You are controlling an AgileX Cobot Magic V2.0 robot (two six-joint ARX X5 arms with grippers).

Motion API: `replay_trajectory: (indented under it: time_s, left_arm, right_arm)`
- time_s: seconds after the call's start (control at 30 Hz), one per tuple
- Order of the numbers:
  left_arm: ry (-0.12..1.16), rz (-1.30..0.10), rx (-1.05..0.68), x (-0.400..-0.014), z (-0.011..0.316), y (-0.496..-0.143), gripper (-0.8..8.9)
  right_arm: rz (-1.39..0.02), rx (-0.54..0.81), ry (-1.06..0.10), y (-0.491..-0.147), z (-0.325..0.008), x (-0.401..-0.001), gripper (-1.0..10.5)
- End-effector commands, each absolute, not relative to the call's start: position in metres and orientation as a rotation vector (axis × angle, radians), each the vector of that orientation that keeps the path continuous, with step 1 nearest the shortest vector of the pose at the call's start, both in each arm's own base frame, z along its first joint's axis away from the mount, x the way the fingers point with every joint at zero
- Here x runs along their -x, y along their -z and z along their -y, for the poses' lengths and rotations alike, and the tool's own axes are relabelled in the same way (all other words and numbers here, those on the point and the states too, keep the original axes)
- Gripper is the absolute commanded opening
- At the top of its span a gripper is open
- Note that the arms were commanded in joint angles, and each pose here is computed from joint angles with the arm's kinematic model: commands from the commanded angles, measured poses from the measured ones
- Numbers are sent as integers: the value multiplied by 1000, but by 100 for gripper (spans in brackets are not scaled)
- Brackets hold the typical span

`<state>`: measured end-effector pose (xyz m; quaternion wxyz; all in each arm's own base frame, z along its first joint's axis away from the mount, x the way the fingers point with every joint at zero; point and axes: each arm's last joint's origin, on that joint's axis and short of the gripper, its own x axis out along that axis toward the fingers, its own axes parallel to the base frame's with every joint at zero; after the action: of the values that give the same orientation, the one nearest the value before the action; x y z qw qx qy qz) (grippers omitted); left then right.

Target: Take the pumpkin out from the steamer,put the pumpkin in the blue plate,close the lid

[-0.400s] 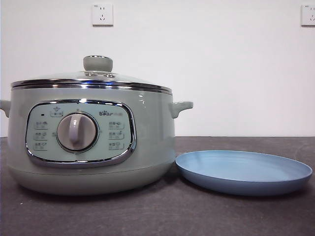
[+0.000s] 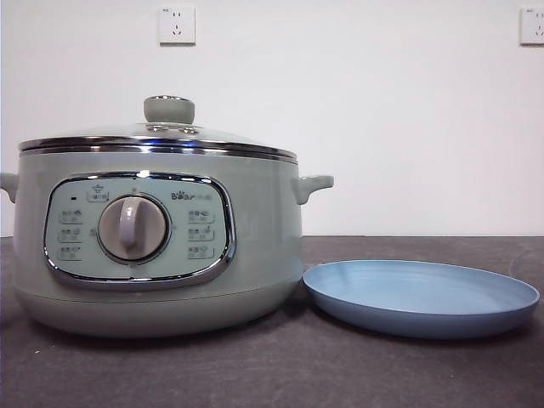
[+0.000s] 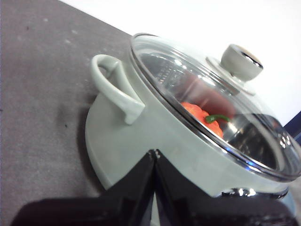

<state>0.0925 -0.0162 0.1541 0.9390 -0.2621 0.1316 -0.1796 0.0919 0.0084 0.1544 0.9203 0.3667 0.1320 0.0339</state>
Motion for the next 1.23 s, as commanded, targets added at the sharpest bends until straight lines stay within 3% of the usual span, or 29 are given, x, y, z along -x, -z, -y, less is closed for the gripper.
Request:
replay_trajectory:
  time_s: [0.03,0.33,0.77,1.03,1.23]
  left_arm:
    - [384,-276,566,-93,17,-152,-6]
    - [399,-198,576,-87,16,-187,-7]
    - [378,-198,437,-97,16,-264,-8]
    - [387,-260,243,-118,18,-313,-8]
    - [422,-339,182,-134,20,-337,-5]
  right_arm:
    - [-285,-813,-78,-152,-9,-92,0]
    - [-235,-807,-175,-183,-11,-86,-9]
    - [-124,-582,-250,-272,-11,-83,-9]
    - [-192,-392,-360,-325,-16,-104,-8]
    - [-305,-249,-518,-348,-21,-128,-1]
